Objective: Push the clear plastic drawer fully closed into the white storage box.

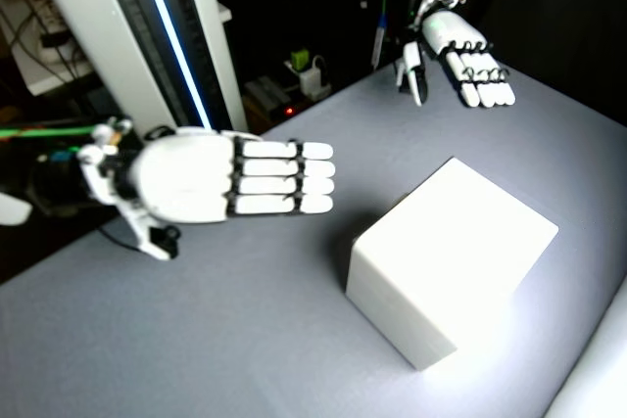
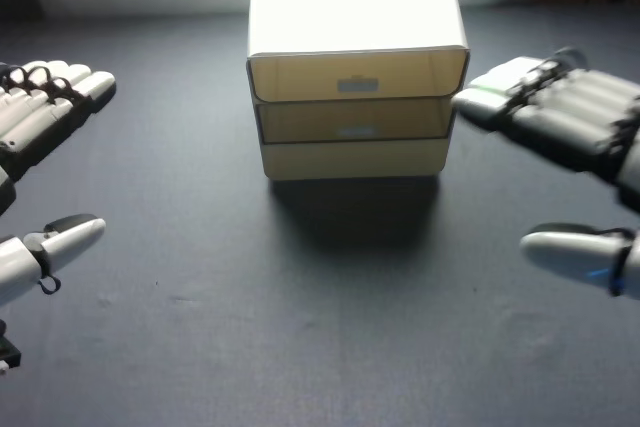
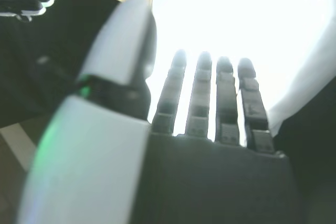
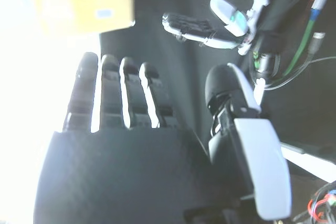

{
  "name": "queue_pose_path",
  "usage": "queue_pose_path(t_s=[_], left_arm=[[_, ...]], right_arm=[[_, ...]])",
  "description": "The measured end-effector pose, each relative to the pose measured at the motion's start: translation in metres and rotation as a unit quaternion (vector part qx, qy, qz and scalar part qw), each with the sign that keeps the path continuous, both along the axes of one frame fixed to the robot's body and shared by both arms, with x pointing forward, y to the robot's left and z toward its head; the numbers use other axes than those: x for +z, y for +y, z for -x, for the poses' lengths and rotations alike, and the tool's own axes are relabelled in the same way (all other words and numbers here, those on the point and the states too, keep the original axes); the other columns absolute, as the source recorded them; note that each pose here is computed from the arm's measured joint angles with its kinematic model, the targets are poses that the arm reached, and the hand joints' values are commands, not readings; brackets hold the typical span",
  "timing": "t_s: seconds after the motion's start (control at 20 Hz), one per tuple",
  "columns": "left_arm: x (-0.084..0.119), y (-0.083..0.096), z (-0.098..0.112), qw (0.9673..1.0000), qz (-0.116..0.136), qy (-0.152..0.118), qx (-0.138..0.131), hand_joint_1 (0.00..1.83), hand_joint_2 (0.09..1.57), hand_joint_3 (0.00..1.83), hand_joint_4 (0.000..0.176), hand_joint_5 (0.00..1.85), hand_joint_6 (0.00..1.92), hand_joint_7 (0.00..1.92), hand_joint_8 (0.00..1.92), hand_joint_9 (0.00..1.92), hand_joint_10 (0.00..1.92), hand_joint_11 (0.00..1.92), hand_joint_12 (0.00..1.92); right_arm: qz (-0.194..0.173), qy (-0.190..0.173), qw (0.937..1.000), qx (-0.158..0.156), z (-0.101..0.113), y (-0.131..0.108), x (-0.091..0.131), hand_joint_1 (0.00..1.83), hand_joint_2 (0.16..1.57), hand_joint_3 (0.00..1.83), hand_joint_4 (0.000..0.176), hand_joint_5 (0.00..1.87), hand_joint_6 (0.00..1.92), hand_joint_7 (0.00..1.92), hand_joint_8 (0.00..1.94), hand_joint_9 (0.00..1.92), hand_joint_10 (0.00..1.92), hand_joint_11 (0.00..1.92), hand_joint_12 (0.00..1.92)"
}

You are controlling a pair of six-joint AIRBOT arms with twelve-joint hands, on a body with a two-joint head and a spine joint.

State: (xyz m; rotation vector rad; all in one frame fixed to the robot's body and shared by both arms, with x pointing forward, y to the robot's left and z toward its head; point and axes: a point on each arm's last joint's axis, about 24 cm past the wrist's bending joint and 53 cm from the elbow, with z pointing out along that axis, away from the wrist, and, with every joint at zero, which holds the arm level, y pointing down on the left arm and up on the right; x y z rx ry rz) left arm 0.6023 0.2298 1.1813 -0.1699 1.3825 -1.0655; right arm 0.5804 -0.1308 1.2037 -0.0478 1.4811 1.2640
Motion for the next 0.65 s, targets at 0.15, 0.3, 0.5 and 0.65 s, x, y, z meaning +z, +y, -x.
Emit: queue_pose_path(t_s=[0.15,0.3,0.5,0.65], left_arm=[[0.007,0.001,0.002,0.9999,0.007,-0.013,0.0,0.62,1.32,0.0,0.01,0.0,0.0,0.0,0.0,0.0,0.0,0.0,0.0],[0.017,0.005,0.003,0.9994,0.018,-0.03,0.005,0.39,1.33,0.0,0.017,0.0,0.0,0.0,0.0,0.0,0.0,0.0,0.0],[0.029,0.01,0.008,0.998,0.032,-0.053,0.013,0.13,1.33,0.0,0.087,0.0,0.0,0.0,0.0,0.0,0.0,0.0,0.0],[0.041,0.017,0.01,0.9965,0.033,-0.073,0.026,0.17,1.34,0.0,0.112,0.0,0.0,0.0,0.0,0.0,0.0,0.0,0.0]], right_arm=[[-0.002,-0.009,0.9977,-0.067,-0.005,-0.045,0.007,0.1,1.37,0.0,0.0,0.0,0.0,0.0,0.0,0.0,0.0,0.0,0.0],[-0.005,-0.016,0.9907,-0.135,-0.004,-0.087,0.008,0.22,1.4,0.01,0.0,0.0,0.0,0.0,0.0,0.0,0.0,0.0,0.0],[-0.023,-0.052,0.9843,-0.167,0.0,-0.106,0.029,0.15,1.38,0.0,0.037,0.0,0.0,0.0,0.0,0.0,0.0,0.0,0.0],[-0.03,-0.065,0.9794,-0.189,0.0,-0.118,0.038,0.16,1.35,0.0,0.068,0.0,0.0,0.0,0.0,0.0,0.0,0.0,0.0]])
